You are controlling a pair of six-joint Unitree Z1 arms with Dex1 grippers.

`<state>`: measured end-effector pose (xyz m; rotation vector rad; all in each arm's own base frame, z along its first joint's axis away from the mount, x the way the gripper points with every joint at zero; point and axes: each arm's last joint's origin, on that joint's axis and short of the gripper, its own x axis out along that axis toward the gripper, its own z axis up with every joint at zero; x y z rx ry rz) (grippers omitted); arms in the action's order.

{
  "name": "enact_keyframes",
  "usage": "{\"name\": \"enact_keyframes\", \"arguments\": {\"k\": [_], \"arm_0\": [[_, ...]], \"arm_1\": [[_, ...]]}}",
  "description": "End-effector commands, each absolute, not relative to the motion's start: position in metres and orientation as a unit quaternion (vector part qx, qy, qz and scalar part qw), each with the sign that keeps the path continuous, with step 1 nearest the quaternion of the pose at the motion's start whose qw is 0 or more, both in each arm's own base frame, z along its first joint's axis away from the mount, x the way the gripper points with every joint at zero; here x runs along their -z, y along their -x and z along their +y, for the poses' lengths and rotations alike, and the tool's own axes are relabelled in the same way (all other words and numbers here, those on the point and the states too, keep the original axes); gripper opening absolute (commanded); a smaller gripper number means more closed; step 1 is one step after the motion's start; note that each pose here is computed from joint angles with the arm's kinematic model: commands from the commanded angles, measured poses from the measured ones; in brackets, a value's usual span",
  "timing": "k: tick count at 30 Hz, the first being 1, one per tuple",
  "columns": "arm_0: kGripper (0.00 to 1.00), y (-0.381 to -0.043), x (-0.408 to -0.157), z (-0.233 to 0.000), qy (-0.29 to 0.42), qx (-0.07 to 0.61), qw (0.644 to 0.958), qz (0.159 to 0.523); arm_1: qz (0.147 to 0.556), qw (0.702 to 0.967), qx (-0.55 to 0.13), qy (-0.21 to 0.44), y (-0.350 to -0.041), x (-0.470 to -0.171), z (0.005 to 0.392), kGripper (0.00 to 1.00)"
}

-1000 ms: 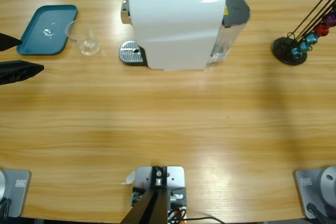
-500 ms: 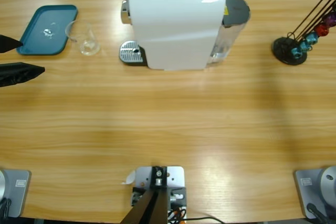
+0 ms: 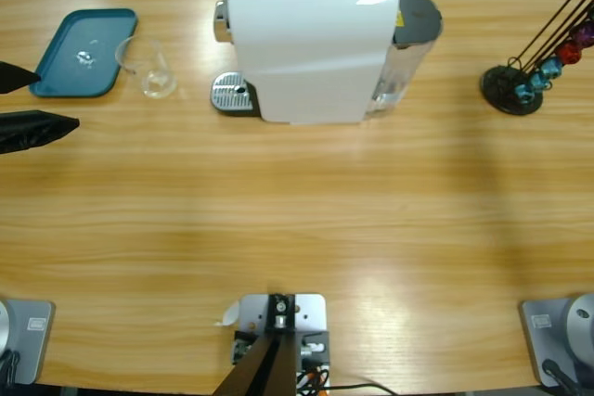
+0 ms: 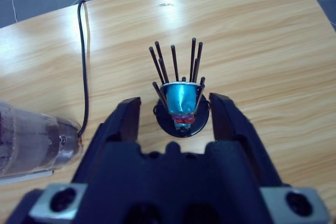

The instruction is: Pour coffee

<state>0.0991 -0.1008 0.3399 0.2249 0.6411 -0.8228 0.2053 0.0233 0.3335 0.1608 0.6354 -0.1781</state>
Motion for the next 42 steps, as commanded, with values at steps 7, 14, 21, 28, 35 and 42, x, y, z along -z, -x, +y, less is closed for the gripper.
{"name": "enact_keyframes", "arguments": {"k": [7,14,21,28,35,42], "arm_0": [[0.941,-0.0979,-0.3289,-0.1029,-0.108,0.4,0.851,0.322],[0.941,-0.0979,-0.3289,-0.1028,-0.108,0.4,0.851,0.322],[0.941,-0.0976,-0.3291,-0.1027,-0.108,0.4,0.851,0.322],[0.941,-0.0974,-0.3293,-0.1024,-0.108,0.4,0.851,0.321],[0.941,-0.0974,-0.3293,-0.1024,-0.107,0.4,0.852,0.321],[0.941,-0.0976,-0.3292,-0.1025,-0.108,0.4,0.851,0.322]], "arm_1": [[0.345,0.931,0.094,-0.067,-0.2129,-0.3096,0.0264,0.508],[0.345,0.931,0.096,-0.066,-0.2147,-0.3091,0.0266,0.462],[0.345,0.931,0.098,-0.065,-0.2172,-0.3081,0.0269,0.462],[0.343,0.932,0.101,-0.064,-0.2179,-0.3085,0.0267,0.335],[0.34,0.932,0.114,-0.059,-0.2167,-0.3081,0.025,0.051],[0.341,0.931,0.116,-0.057,-0.2168,-0.3073,0.0248,0.0]]}}
